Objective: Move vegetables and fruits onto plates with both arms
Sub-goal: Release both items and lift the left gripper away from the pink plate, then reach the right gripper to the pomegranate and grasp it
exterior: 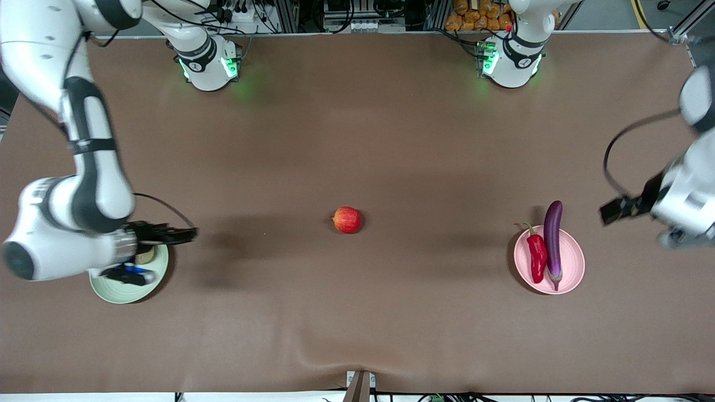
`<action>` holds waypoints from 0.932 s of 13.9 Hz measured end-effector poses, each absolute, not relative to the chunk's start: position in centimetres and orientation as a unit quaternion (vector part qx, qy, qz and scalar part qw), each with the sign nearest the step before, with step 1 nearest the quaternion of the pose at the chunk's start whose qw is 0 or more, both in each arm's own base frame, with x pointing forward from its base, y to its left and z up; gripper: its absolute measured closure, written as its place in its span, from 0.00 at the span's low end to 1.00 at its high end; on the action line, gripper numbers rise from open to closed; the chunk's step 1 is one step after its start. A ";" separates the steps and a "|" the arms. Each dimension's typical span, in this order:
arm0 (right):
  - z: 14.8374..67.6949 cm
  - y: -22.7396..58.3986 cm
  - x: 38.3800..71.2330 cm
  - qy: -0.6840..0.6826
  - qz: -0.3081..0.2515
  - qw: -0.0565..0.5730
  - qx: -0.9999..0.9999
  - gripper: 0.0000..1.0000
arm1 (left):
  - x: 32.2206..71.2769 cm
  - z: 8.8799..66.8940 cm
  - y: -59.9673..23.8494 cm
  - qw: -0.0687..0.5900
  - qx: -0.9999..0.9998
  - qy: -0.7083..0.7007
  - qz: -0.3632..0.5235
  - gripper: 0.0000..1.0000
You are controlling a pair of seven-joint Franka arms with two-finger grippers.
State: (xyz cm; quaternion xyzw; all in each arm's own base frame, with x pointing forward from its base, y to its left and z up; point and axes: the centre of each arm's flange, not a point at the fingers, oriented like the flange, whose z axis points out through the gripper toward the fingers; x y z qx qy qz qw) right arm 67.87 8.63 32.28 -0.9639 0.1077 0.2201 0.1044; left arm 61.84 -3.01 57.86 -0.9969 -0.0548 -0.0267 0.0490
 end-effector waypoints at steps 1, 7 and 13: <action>32.4 12.4 67.4 0.134 0.228 0.100 -0.959 0.00 | 60.1 60.2 -3.5 0.048 -0.997 -0.056 -0.025 0.00; 32.9 27.5 65.9 0.301 0.195 0.126 -0.925 0.00 | 53.9 66.4 -5.2 0.033 -0.997 -0.064 -0.006 0.00; 25.7 40.2 62.3 0.408 0.145 0.137 -0.891 0.00 | 53.0 66.2 -6.2 0.020 -0.998 -0.054 0.010 0.00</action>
